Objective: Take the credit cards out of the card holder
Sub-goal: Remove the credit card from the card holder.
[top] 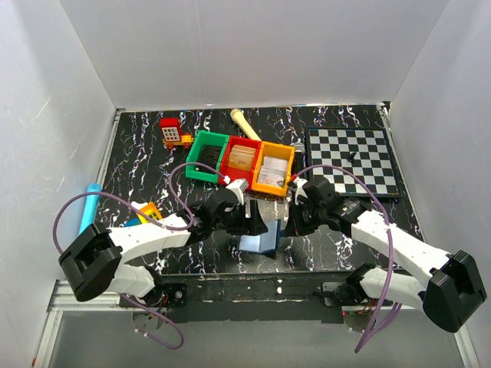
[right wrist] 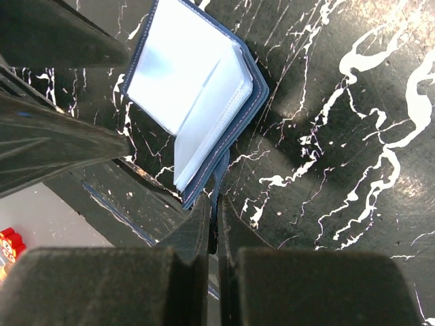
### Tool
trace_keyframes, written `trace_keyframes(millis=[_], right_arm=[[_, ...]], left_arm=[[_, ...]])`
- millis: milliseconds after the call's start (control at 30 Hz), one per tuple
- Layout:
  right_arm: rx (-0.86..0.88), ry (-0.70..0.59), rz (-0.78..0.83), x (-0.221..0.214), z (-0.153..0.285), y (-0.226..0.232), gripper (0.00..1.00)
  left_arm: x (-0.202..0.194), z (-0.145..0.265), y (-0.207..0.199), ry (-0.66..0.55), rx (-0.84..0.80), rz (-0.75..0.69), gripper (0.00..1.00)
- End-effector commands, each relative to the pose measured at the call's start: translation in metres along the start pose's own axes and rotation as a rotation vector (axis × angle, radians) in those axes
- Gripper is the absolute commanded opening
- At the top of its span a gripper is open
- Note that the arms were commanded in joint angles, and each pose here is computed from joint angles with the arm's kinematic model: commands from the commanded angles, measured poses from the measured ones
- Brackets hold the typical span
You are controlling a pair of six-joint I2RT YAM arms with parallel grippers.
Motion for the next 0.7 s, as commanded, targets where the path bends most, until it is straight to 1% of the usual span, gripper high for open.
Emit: trace_keyframes(millis=[0, 333, 667], right_arm=[[0.059, -0.096, 0.064, 0.025, 0.014, 0.014, 0.01], [0.056, -0.096, 0.077, 0.031, 0.015, 0.015, 0.01], [0.067, -0.084, 0.071, 0.030, 0.013, 0.016, 0.01]], left_arm=[[0.004, -0.007, -0.012, 0.015, -0.006, -0.067, 0.70], [-0.003, -0.022, -0.016, 0.074, 0.012, -0.130, 0.67], [-0.008, -0.034, -0.014, 0.099, 0.053, -0.137, 0.66]])
Point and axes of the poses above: each gripper's point midway between its finger pads, its own z axis back along the fingers, its own y axis along the line the jaws close on, x = y × z, the point moved 6 cm from there along z, back along the fingers, and after that the axes turned 9 degrees about z, right-handed, at the moved point
